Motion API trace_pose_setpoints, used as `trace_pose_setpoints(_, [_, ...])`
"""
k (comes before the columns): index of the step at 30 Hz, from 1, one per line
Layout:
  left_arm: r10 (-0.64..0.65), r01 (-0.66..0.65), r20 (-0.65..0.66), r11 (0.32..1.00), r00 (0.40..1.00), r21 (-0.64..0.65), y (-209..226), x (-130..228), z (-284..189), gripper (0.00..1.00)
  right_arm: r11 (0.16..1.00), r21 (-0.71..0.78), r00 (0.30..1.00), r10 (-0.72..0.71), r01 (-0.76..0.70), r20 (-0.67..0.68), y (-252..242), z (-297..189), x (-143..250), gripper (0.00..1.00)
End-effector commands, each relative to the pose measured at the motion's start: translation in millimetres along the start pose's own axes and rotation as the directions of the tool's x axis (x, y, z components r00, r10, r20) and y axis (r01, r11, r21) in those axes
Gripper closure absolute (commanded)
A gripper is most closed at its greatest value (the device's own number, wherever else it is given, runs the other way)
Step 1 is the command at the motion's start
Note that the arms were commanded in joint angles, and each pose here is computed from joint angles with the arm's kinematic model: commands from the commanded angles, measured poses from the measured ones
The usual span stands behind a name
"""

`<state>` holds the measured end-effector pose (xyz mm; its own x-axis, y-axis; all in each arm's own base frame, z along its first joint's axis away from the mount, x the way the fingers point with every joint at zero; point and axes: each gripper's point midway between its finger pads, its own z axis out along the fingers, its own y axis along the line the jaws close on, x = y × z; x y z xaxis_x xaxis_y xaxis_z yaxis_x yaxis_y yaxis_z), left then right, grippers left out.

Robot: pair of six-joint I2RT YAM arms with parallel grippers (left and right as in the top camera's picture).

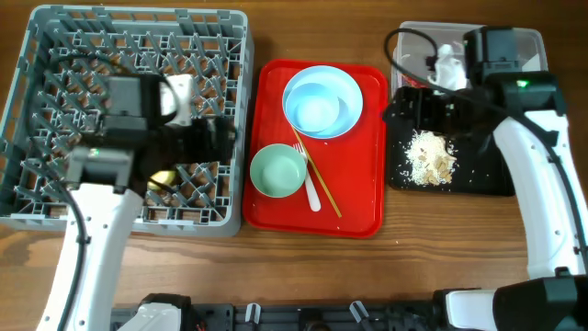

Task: Sort waste into correct bins and load items into the dishwasher rack
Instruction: 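Grasp the green bowl with the left gripper and lift it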

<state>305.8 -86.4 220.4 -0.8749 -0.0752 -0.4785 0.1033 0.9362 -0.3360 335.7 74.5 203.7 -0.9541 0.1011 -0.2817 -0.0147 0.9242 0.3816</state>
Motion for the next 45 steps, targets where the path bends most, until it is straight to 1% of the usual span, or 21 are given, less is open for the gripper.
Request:
trace_pose_setpoints(1, [0.102,-0.100,0.001,0.977,0.995,0.190,-62,1,8,0.00,0.999,0.025,0.999,0.041,-0.041,0.020,-11,-9,-4,0.00])
trace_pose_setpoints(2, [0.143,-0.141,0.004,0.970,0.990,0.200,-75,2,16,0.01,0.999,0.025,0.999,0.042,-0.042,0.021,-11,-9,-4,0.00])
trace_pose_setpoints(3, [0.170,-0.165,-0.010,0.967,0.985,0.194,-83,6,25,0.06,0.999,0.025,0.999,0.042,-0.043,0.021,-11,-9,-4,0.00])
trace_pose_setpoints(5, [0.202,-0.192,-0.059,0.972,0.978,0.137,-89,16,49,0.07,0.999,0.025,0.999,0.042,-0.043,0.021,-11,-9,-4,0.00])
trace_pose_setpoints(8, [0.279,-0.273,-0.171,0.960,0.945,0.055,-96,43,92,0.09,0.999,0.025,0.999,0.042,-0.043,0.020,-11,-9,-4,0.01])
trace_pose_setpoints(11, [0.324,-0.338,-0.295,0.941,0.899,0.005,-95,74,136,0.19,0.999,0.025,0.999,0.043,-0.043,0.020,-11,-9,-4,0.00])
trace_pose_setpoints(12, [0.327,-0.350,-0.336,0.937,0.883,-0.009,-92,84,148,0.23,0.999,0.025,0.999,0.044,-0.044,0.018,-11,-9,-3,0.00])
trace_pose_setpoints(14, [0.300,-0.340,-0.404,0.940,0.864,-0.029,-86,102,172,0.35,0.999,0.026,0.999,0.044,-0.045,0.014,-11,-9,-2,0.00])
trace_pose_setpoints(18, [0.271,-0.331,-0.462,0.942,0.844,-0.054,-76,118,197,0.57,0.999,0.026,0.999,0.044,-0.045,0.014,-11,-9,-2,0.00])
trace_pose_setpoints(20, [0.269,-0.331,-0.466,0.942,0.843,-0.055,-75,119,199,0.63,0.999,0.026,0.999,0.044,-0.044,0.013,-11,-9,-2,0.00])
trace_pose_setpoints(21, [0.270,-0.331,-0.462,0.942,0.845,-0.054,-76,118,200,0.69,0.999,0.027,0.999,0.042,-0.042,0.011,-11,-9,-1,0.00])
trace_pose_setpoints(23, [0.265,-0.324,-0.454,0.945,0.851,-0.054,-77,116,201,0.77,0.999,0.027,0.999,0.044,-0.044,0.008,-11,-9,0,0.01])
trace_pose_setpoints(24, [0.267,-0.324,-0.452,0.944,0.851,-0.053,-77,116,201,0.85,0.999,0.028,0.999,0.043,-0.044,0.007,-12,-9,0,0.00])
trace_pose_setpoints(26, [0.270,-0.325,-0.452,0.944,0.850,-0.048,-79,117,201,0.96,0.999,0.028,0.999,0.044,-0.044,0.004,-12,-9,1,0.00])
trace_pose_setpoints(30, [0.252,-0.302,-0.450,0.953,0.857,-0.041,-83,117,200,0.96,0.999,0.029,0.999,0.045,-0.045,-0.001,-12,-9,2,0.00])
trace_pose_setpoints(33, [0.260,-0.282,-0.428,0.959,0.865,0.014,-100,108,181,0.96,0.999,0.029,0.999,0.046,-0.046,-0.003,-12,-9,2,0.00])
trace_pose_setpoints(37, [0.286,-0.281,-0.292,0.958,0.913,0.062,-128,64,136,0.96,0.998,0.029,0.999,0.048,-0.048,-0.003,-12,-9,2,0.00])
trace_pose_setpoints(39, [0.282,-0.271,-0.174,0.959,0.943,0.086,-136,33,104,0.96,0.998,0.029,0.999,0.048,-0.048,-0.003,-12,-9,2,0.00])
trace_pose_setpoints(41, [0.249,-0.242,-0.079,0.967,0.965,0.085,-129,7,79,0.96,0.998,0.029,0.999,0.047,-0.047,-0.003,-12,-9,2,0.00])
trace_pose_setpoints(43, [0.185,-0.185,0.015,0.981,0.983,0.061,-106,-22,54,0.96,0.998,0.029,0.999,0.047,-0.047,-0.002,-12,-9,2,0.00])
trace_pose_setpoints(45, [0.185,-0.191,0.068,0.978,0.980,0.089,-90,-40,38,0.96,0.998,0.029,0.999,0.046,-0.046,-0.002,-12,-9,2,0.00])
